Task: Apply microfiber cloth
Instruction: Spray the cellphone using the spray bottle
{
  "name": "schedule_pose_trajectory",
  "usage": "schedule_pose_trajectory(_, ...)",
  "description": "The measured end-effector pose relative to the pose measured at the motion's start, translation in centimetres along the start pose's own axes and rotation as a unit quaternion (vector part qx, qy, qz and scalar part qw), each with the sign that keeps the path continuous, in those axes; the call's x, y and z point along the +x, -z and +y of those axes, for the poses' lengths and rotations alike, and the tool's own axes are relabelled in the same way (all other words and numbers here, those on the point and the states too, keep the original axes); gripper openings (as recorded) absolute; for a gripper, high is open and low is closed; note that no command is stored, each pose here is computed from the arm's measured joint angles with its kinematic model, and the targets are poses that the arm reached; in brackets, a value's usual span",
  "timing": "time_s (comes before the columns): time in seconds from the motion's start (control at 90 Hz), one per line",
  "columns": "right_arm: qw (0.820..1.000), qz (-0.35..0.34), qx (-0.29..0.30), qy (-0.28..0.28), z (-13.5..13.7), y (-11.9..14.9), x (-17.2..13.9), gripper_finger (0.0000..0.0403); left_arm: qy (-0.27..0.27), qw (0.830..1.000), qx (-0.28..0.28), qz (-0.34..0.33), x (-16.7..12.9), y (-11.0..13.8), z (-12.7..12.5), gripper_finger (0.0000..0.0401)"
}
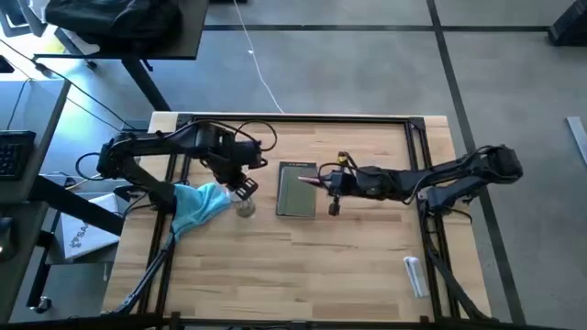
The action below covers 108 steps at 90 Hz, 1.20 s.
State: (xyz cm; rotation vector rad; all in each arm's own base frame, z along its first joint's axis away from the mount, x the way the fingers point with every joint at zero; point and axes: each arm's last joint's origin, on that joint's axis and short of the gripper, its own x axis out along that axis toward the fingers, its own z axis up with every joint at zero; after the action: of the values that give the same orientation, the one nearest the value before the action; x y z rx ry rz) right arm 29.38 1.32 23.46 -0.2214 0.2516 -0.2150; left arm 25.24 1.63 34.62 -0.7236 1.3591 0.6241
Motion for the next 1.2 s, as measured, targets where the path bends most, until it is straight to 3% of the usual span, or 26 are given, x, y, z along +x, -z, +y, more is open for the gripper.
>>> schedule_pose_trajectory(0.289, 0.993, -0.071, 0.076, 0.053, 0.0, -0.2, 1.5, 0.0000, -0.009, 1.000, -0.018, -0.009, 0.0, -0.4, 0.4, 0.0046)
schedule_pose_trajectory(0.522, 0.988, -0.063, 0.118, 0.075, -0.6, 0.1, 2.4, 0.0000, -0.056, 0.998, -0.034, -0.007, 0.7, -0.6, 0.4, 0.0068)
schedule_pose_trajectory(1.2, 0.988, -0.054, 0.122, 0.081, -1.0, 0.4, 2.6, 0.0000, -0.089, 0.995, 0.029, -0.027, 0.9, -0.8, 0.5, 0.0121)
